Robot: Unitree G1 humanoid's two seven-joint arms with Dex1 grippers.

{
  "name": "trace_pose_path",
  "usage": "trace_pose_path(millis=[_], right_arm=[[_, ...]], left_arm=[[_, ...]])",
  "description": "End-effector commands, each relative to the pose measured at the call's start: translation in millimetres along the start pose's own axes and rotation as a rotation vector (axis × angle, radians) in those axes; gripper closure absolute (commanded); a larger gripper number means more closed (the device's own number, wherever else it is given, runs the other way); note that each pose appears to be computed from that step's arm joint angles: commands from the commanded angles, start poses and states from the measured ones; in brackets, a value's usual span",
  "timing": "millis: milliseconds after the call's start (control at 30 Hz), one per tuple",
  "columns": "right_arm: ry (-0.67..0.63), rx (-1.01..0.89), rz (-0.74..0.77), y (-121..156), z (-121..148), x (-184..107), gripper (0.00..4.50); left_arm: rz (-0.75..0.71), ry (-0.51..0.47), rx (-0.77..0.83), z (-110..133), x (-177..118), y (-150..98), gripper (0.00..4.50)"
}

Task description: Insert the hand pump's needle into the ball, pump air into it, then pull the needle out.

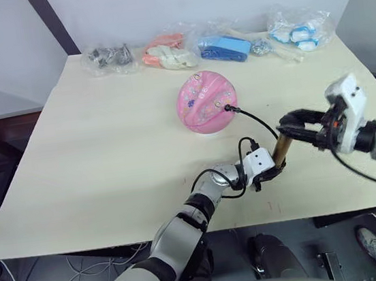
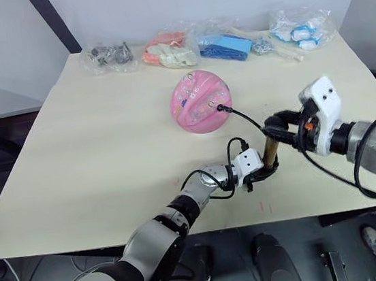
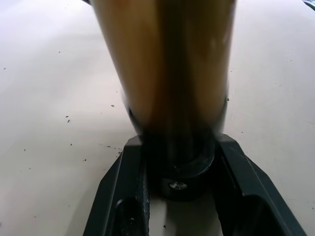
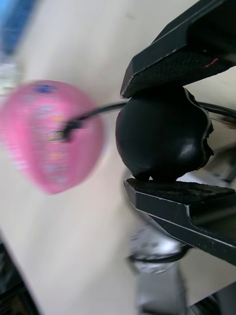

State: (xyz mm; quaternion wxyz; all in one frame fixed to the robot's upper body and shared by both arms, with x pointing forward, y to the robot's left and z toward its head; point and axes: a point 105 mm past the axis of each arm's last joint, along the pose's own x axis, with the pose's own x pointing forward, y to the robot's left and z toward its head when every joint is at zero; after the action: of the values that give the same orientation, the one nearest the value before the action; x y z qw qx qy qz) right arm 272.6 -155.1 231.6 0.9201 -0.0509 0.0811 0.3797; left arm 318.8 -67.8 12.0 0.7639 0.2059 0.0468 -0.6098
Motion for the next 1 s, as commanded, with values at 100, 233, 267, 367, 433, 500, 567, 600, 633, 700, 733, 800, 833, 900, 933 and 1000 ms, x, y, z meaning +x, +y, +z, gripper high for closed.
trace_pose_path(millis=[100,233,267,367,433,500,567,600,633,700,733,800,833,900,933,1000], right_arm=[[-0.149,-0.106,-0.061,-3,62,-25,2.44],[-0.168,-0.144,-0.08,-2,86,-35,2.44],[-0.173,-0.158,-0.087,-2,93,-38,2.44],[-0.181,-0.178,-0.095,-2,106,-43,2.44],[-0.168,-0.161,-0.086,-2,101,-40,2.44],[-0.126,-0.128,-0.074,-2,82,-32,2.44],[-0.064,-0.078,-0.07,-4,53,-24,2.44],[-0.046,-0.052,-0.07,-5,40,-22,2.44],[-0.022,-0.023,-0.076,-7,25,-19,2.44],[0.044,0.004,-0.087,-10,-8,-15,2.44],[0.064,0.021,-0.087,-10,-21,-13,2.44],[0.107,0.053,-0.089,-8,-45,-8,2.44],[0.124,0.068,-0.09,-8,-57,-4,2.44],[0.142,0.096,-0.087,-5,-75,1,2.44],[0.161,0.105,-0.084,-3,-85,4,2.44],[0.193,0.137,-0.082,1,-108,10,2.44]], left_arm=[[-0.086,0.134,-0.021,-36,-3,-27,3.36],[-0.087,0.135,-0.024,-37,-3,-28,3.36],[-0.086,0.135,-0.026,-37,-3,-28,3.36],[-0.086,0.136,-0.026,-37,-3,-28,3.36],[-0.085,0.136,-0.027,-37,-3,-28,3.36],[-0.084,0.136,-0.027,-37,-3,-28,3.36],[-0.084,0.136,-0.027,-37,-3,-28,3.36],[-0.084,0.136,-0.027,-37,-3,-28,3.36],[-0.083,0.135,-0.027,-37,-3,-28,3.36],[-0.084,0.135,-0.028,-37,-3,-28,3.36],[-0.084,0.134,-0.028,-38,-3,-28,3.36],[-0.084,0.134,-0.028,-38,-3,-29,3.36],[-0.083,0.134,-0.029,-38,-4,-29,3.36],[-0.082,0.134,-0.03,-38,-4,-28,3.36],[-0.082,0.133,-0.03,-38,-4,-28,3.36],[-0.08,0.132,-0.033,-38,-5,-28,3.36]])
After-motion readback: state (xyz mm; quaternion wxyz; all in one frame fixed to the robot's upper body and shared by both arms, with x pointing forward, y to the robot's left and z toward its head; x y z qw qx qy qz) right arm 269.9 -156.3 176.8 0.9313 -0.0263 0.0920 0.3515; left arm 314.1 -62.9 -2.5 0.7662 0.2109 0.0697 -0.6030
